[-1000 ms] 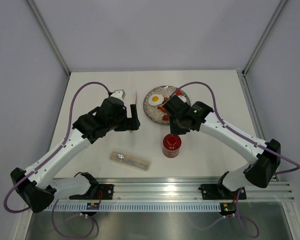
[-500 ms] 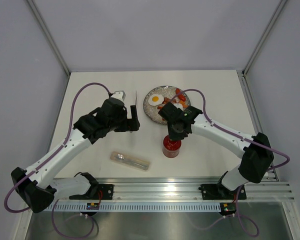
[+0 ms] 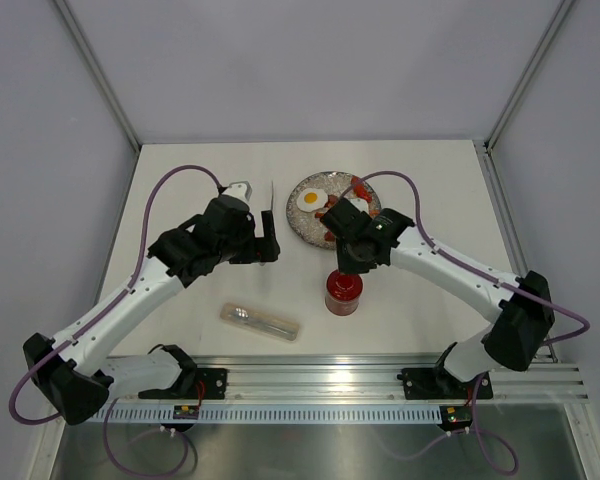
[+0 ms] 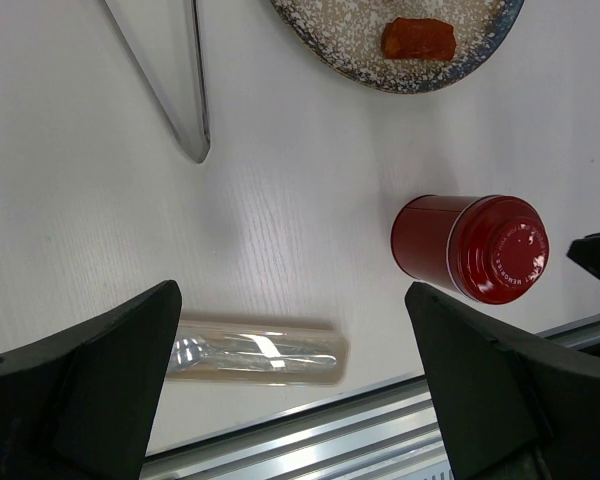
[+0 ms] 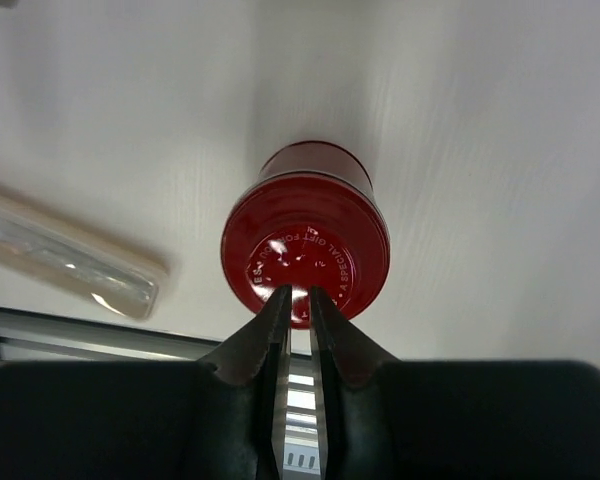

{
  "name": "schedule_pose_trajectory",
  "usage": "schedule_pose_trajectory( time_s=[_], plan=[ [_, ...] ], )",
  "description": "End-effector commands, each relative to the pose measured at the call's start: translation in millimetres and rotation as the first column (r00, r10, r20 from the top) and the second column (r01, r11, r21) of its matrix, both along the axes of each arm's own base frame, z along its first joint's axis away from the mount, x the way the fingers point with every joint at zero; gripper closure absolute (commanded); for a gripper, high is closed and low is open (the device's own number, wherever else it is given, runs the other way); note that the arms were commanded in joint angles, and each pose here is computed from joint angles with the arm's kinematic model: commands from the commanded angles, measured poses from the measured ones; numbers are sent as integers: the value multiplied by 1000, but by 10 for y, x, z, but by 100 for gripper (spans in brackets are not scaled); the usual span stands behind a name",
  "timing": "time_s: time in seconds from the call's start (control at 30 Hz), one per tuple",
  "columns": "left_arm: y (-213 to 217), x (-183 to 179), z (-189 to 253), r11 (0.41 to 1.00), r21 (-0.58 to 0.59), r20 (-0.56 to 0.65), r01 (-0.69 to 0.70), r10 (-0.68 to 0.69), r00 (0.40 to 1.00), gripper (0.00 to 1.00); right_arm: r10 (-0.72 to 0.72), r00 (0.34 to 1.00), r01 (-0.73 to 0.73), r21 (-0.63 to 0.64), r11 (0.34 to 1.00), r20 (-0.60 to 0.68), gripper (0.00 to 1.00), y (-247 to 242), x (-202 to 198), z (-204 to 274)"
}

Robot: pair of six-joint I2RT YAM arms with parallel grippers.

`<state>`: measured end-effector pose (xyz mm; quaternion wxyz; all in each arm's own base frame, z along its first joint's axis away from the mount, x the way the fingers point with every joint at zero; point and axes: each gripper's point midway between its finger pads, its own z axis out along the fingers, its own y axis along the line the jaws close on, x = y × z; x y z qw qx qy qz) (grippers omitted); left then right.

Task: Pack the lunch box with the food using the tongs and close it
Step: Close the box lid on the packing box, then reset both arms

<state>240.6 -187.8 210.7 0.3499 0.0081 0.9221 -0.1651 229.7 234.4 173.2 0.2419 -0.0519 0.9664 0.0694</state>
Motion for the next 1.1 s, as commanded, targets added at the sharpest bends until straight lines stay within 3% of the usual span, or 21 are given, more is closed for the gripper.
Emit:
schedule_pose_trajectory(
  time_s=[0.0, 0.13, 0.3, 0.43, 0.47, 0.57, 0.67, 0.9, 1.07],
  plan=[
    [-13, 38, 88, 1000, -20, 29, -2, 3, 1000, 1, 6, 996, -10, -40, 999, -90, 81, 43, -96, -473],
    [9, 27, 83, 1000, -15, 26, -6, 7, 1000, 1, 5, 997, -6, -16, 1000, -79, 83, 76, -77, -360],
    [47, 1, 104, 1000, -16, 35, -14, 15, 999, 1, -84, 981, 77, 43, 996, 175, 78, -196, 109, 627],
    [81, -23, 85, 1000, -8, 34, -15, 15, 999, 1, -213, 929, 211, 39, 977, 304, 47, -623, 143, 990],
    [96, -29, 87, 1000, -7, 37, -18, 19, 999, 1, -265, 908, 262, 55, 964, 323, 33, -803, 148, 1056],
    [135, -47, 83, 1000, 1, 48, -22, 21, 999, 1, -403, 855, 406, 61, 912, 327, 12, -1269, 136, 910],
    [185, -54, 108, 1000, 14, 59, -28, 27, 998, 1, -530, 776, 534, 90, 841, 342, 2, -1667, 23, 804],
    [232, -72, 169, 999, 0, 86, -43, 43, 995, 1, -647, 688, 645, 132, 753, 330, 1, -1992, -311, 536],
    [206, -75, 143, 999, -15, 82, -41, 42, 996, 1, -667, 678, 668, 121, 734, 309, 1, -2074, -450, 411]
  ],
)
